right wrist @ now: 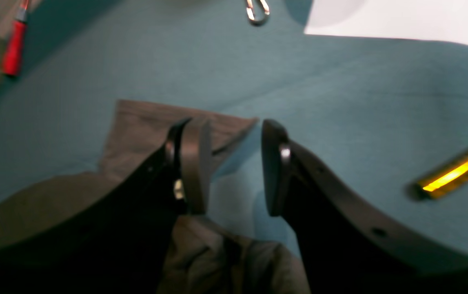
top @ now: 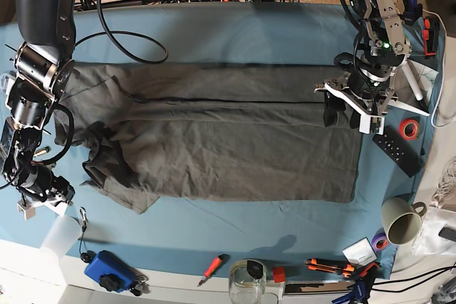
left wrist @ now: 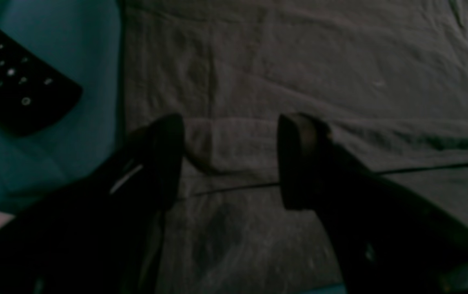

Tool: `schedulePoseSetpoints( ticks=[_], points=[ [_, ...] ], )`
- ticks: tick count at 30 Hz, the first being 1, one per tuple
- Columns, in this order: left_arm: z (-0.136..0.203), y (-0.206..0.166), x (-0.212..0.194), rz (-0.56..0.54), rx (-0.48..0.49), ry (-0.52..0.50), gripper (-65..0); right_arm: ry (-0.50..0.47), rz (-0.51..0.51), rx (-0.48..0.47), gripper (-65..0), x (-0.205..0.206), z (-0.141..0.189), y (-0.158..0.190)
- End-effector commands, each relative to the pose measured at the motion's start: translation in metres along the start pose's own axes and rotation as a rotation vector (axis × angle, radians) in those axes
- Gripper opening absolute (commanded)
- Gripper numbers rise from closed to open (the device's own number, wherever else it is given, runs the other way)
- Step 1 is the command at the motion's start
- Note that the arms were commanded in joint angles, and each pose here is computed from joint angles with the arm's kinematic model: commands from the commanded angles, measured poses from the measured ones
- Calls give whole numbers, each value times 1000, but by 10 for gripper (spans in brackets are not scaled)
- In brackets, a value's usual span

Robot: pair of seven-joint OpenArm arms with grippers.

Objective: Fold the T-shirt properly
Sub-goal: 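Grasp the shirt side edge near the hem with the right gripper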

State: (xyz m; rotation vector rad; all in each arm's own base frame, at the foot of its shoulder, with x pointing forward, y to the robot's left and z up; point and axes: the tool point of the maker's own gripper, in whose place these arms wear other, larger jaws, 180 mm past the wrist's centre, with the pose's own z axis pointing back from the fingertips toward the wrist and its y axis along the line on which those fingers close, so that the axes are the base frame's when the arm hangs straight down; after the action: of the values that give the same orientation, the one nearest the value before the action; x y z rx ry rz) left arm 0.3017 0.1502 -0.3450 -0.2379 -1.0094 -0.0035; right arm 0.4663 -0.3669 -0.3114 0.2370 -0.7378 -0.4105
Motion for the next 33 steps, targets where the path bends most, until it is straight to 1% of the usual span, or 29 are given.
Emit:
schedulePoseSetpoints(
  ticks=[1,4,6,9,10,17,19,25,26,29,33],
  points=[
    [2,-2,17,-12,-12,-58,-289,-86,6,20,-437,32,12,7],
    [2,-2,17,-12,-12,-58,-289,-29,5,24,-437,22,11,8],
    [2,-2,17,-12,-12,-58,-289,-9,-3,38,-429,18,11,11],
    [2,-2,16,-12,-12,-56,-289,-7,-9,48,-368,18,11,13],
    [2,-2,16,-12,-12,-54,-289,-6,-7,44,-362,18,11,12],
    [2,-2,16,-12,-12,-55,-289,2,11,13,-362,15,10,6],
    [2,-2,17,-12,-12,-56,-289,-8,0,8,-362,14,8,6],
    [2,-2,16,-12,-12,-54,-289,-3,-14,25,-362,-3,-9,20],
    [2,-2,15,-12,-12,-50,-289,2,-10,13,-362,-8,-13,20],
    [2,-2,15,-11,-12,-49,-289,10,-47,-16,-362,-18,-23,18],
    [2,-2,14,-12,-12,-46,-289,36,-91,-24,-362,-38,-35,9]
  ],
)
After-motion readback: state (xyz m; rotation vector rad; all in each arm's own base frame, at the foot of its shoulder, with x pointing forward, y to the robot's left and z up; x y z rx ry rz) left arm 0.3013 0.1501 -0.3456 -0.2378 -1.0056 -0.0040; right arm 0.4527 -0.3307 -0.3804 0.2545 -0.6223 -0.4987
